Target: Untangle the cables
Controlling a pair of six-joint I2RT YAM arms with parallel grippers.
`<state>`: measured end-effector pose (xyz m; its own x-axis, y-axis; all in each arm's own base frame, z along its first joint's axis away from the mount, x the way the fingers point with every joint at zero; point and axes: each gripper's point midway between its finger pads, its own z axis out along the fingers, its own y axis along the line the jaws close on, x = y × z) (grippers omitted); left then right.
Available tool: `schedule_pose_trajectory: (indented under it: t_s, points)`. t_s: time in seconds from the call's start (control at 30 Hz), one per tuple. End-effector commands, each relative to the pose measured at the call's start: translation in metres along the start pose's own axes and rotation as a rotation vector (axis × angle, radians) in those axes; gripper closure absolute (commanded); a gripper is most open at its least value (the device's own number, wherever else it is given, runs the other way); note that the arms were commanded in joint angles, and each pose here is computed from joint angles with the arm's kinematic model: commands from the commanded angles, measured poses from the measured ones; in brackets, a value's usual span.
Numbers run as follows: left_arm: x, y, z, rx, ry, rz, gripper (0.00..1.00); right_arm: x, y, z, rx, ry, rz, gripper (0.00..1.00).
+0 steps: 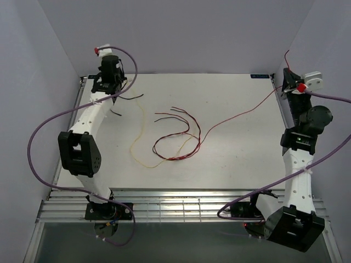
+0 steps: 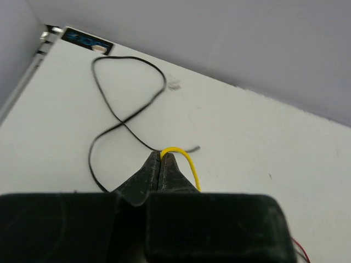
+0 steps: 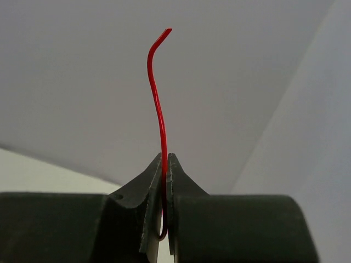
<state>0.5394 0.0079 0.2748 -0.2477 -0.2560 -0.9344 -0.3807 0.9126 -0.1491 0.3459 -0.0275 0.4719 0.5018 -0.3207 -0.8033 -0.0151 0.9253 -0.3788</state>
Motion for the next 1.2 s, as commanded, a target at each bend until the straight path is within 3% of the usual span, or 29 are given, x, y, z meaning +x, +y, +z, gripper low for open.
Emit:
schedule_pose_trajectory:
  t_s: [0.0, 0.1, 0.2, 0.37, 0.47, 0.6, 0.7, 0.73, 0.8, 0.87, 1.07, 1.13, 1.17]
  points:
    - [0.017, -0.012, -0.023, 0.05, 0.004, 0.07, 1.0, 0.03, 0.052, -0.007, -0.13, 0.031, 0.448, 0.92]
    - [0.079, -0.046, -0.035, 0.146, 0.105, 0.236, 1.0, 0.076, 0.072, -0.015, -0.139, 0.203, 0.498, 0.92]
    - [0.138, -0.055, -0.048, 0.143, 0.212, 0.332, 1.0, 0.12, 0.07, -0.028, -0.023, 0.35, 0.524, 0.92]
    - [0.211, -0.071, -0.076, 0.228, 0.477, 0.215, 1.0, 0.196, 0.06, -0.041, 0.175, 0.609, 0.615, 0.92]
    - [0.238, -0.071, -0.091, 0.249, 0.577, 0.165, 1.0, 0.228, 0.077, -0.048, 0.154, 0.754, 0.675, 0.92]
    - [0.263, -0.056, -0.111, 0.215, 0.668, 0.163, 1.0, 0.248, 0.098, -0.052, 0.116, 0.818, 0.705, 0.92]
    - [0.274, -0.05, -0.128, 0.202, 0.723, 0.167, 0.78, 0.266, 0.102, -0.062, 0.172, 0.902, 0.701, 0.79]
    - [0.281, -0.044, -0.137, 0.192, 0.757, 0.172, 0.68, 0.273, 0.103, -0.069, 0.199, 0.948, 0.691, 0.61]
    - [0.286, -0.04, -0.147, 0.184, 0.786, 0.17, 0.6, 0.277, 0.107, -0.07, 0.208, 0.988, 0.68, 0.42]
    - [0.285, -0.035, -0.158, 0.169, 0.805, 0.153, 0.5, 0.281, 0.111, -0.08, 0.225, 1.052, 0.677, 0.08]
    - [0.263, -0.036, -0.181, 0.223, 0.775, 0.086, 0.32, 0.25, 0.123, -0.067, 0.164, 1.039, 0.606, 0.1]
    - [0.257, -0.038, -0.19, 0.256, 0.769, 0.072, 0.08, 0.237, 0.144, -0.065, 0.085, 1.032, 0.622, 0.1]
    - [0.26, -0.036, -0.195, 0.263, 0.781, 0.073, 0.08, 0.224, 0.167, -0.063, 0.015, 1.023, 0.629, 0.1]
